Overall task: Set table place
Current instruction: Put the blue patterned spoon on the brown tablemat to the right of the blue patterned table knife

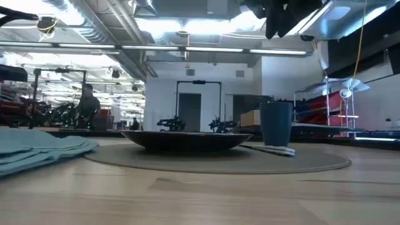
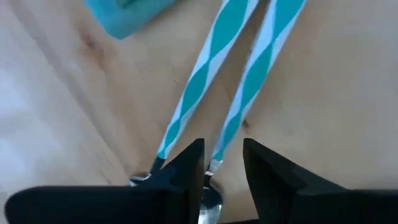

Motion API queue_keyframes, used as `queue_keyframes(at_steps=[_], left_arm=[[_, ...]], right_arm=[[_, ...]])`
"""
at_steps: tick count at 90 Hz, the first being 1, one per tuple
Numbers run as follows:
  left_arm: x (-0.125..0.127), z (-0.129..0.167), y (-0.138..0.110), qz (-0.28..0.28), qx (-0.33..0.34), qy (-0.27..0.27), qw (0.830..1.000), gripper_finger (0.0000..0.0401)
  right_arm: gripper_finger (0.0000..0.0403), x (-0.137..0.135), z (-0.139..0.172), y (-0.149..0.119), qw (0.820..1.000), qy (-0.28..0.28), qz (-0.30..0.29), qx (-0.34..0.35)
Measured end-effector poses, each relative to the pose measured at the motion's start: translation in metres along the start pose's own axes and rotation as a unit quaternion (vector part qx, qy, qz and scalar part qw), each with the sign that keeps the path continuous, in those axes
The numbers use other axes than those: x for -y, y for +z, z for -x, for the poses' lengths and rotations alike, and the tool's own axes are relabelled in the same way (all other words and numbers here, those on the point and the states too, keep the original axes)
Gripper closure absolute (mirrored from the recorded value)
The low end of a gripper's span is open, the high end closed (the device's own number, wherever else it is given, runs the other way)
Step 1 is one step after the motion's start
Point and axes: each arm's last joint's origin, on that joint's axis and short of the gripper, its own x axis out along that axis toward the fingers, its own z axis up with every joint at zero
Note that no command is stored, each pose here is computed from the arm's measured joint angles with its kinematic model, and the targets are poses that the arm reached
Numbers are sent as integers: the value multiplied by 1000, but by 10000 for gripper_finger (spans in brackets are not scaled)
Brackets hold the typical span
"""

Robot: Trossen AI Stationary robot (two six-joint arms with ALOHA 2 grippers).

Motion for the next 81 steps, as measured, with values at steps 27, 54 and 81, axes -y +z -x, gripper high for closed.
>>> queue_keyframes(at_steps=[27, 54, 81], left_arm=[[-1, -16, -7, -13, 0, -3, 1000, 311], [1, 2, 3, -16, 14, -3, 1000, 393], [-1, 47, 14, -81, 20, 43, 996, 401]], right_arm=[[315, 0, 0, 0, 1000, 1, -1, -2], [315, 0, 0, 0, 1000, 1, 0, -2], [315, -1, 0, -2, 1000, 6, -1, -11]])
